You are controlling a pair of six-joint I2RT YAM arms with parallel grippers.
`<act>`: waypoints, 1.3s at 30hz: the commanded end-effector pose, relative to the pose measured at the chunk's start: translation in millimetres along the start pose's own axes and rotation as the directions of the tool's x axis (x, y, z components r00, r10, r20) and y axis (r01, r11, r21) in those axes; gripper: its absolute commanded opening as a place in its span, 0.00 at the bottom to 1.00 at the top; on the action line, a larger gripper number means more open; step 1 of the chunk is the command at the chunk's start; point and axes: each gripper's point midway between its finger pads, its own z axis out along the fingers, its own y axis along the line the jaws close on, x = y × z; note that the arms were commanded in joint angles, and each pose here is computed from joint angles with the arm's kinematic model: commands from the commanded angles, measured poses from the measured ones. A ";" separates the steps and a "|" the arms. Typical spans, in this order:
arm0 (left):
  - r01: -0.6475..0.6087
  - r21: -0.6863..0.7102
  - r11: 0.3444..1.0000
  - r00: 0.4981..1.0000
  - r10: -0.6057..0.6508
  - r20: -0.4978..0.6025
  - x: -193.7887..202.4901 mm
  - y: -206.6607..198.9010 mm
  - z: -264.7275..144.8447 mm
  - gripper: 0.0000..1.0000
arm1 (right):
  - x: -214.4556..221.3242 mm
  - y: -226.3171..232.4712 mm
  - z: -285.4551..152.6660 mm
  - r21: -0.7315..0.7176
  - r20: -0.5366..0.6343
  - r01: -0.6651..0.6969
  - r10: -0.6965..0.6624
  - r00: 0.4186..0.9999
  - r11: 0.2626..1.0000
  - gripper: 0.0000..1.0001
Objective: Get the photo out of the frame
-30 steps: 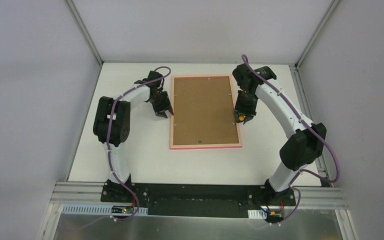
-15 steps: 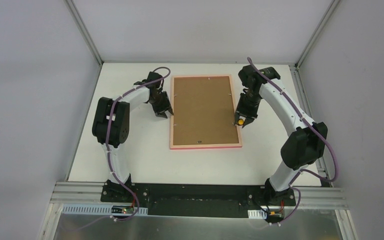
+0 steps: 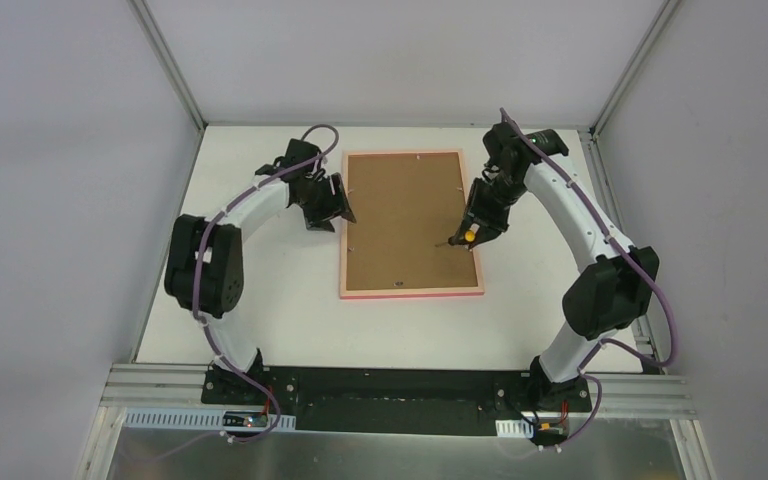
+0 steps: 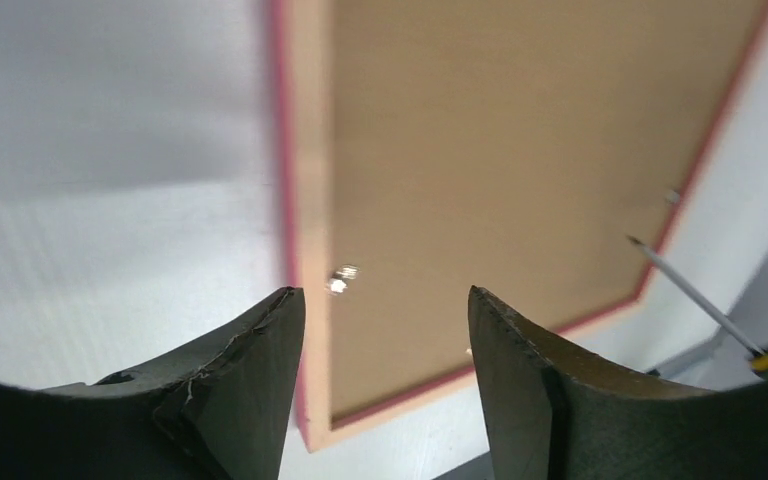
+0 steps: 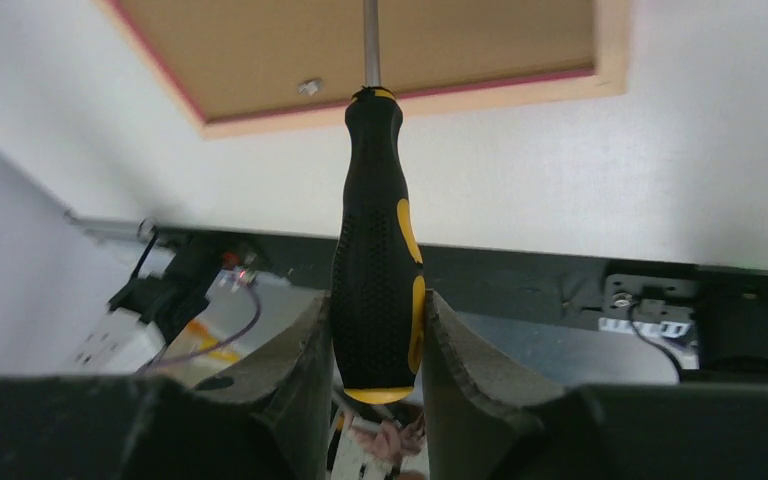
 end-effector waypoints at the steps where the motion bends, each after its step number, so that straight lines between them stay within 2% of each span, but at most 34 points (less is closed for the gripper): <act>1: -0.351 0.336 0.874 0.932 0.291 0.215 2.5 -104.7 -65.3 0.63 | 28.2 56.2 -27.4 -0.317 -0.175 0.051 -0.111 0.978 0.947 0.00; 4: -0.594 0.424 0.684 0.803 0.469 0.368 37.0 -149.5 -89.2 0.66 | 34.2 76.5 -33.9 -0.422 -0.213 0.036 -0.138 0.967 0.906 0.00; 6: -0.676 0.461 0.574 0.736 0.505 0.451 54.6 -166.1 -99.6 0.67 | 39.9 86.4 -36.7 -0.469 -0.246 0.027 -0.160 0.956 0.883 0.00; 10: -0.713 0.554 0.429 0.699 0.497 0.514 78.6 -185.2 -120.9 0.70 | 57.9 98.6 -33.8 -0.518 -0.316 0.008 -0.200 0.928 0.856 0.00; 12: -0.702 0.616 0.357 0.696 0.528 0.487 95.4 -190.5 -125.9 0.69 | 65.7 103.6 -33.4 -0.533 -0.327 0.016 -0.223 0.919 0.846 0.00; 15: -0.676 0.673 0.300 0.696 0.559 0.450 112.5 -188.3 -127.5 0.68 | 67.6 107.7 -35.5 -0.546 -0.323 0.025 -0.238 0.916 0.837 0.00; 18: -0.658 0.700 0.278 0.689 0.598 0.409 125.4 -180.1 -126.6 0.67 | 68.0 111.2 -40.3 -0.568 -0.318 0.027 -0.250 0.915 0.823 0.00; 23: -0.577 0.791 0.201 0.690 0.639 0.341 148.6 -175.7 -138.1 0.65 | 66.4 113.3 -40.5 -0.575 -0.316 0.023 -0.248 0.916 0.818 0.00; 27: -0.556 0.806 0.203 0.695 0.645 0.317 154.1 -171.5 -136.9 0.59 | 66.9 116.1 -42.7 -0.589 -0.320 0.016 -0.251 0.913 0.808 0.00; 29: -0.561 0.801 0.209 0.695 0.644 0.319 152.9 -171.3 -135.3 0.50 | 66.9 118.6 -45.7 -0.601 -0.312 0.021 -0.259 0.914 0.799 0.00; 32: -0.605 0.753 0.259 0.696 0.631 0.342 141.0 -173.0 -128.8 0.17 | 64.8 121.8 -47.7 -0.609 -0.293 0.035 -0.265 0.919 0.793 0.00; 34: -0.631 0.721 0.286 0.693 0.624 0.360 132.8 -174.6 -126.4 0.04 | 60.1 121.1 -45.4 -0.593 -0.256 0.063 -0.263 0.930 0.803 0.01; 35: -0.642 0.704 0.303 0.696 0.617 0.368 127.9 -176.1 -125.7 0.00 | 56.8 119.9 -43.3 -0.581 -0.232 0.082 -0.261 0.937 0.810 0.12; 39: -0.639 0.688 0.344 0.729 0.557 0.399 113.1 -187.8 -129.2 0.00 | 39.1 119.2 -40.7 -0.537 -0.069 0.166 -0.239 0.968 0.827 0.55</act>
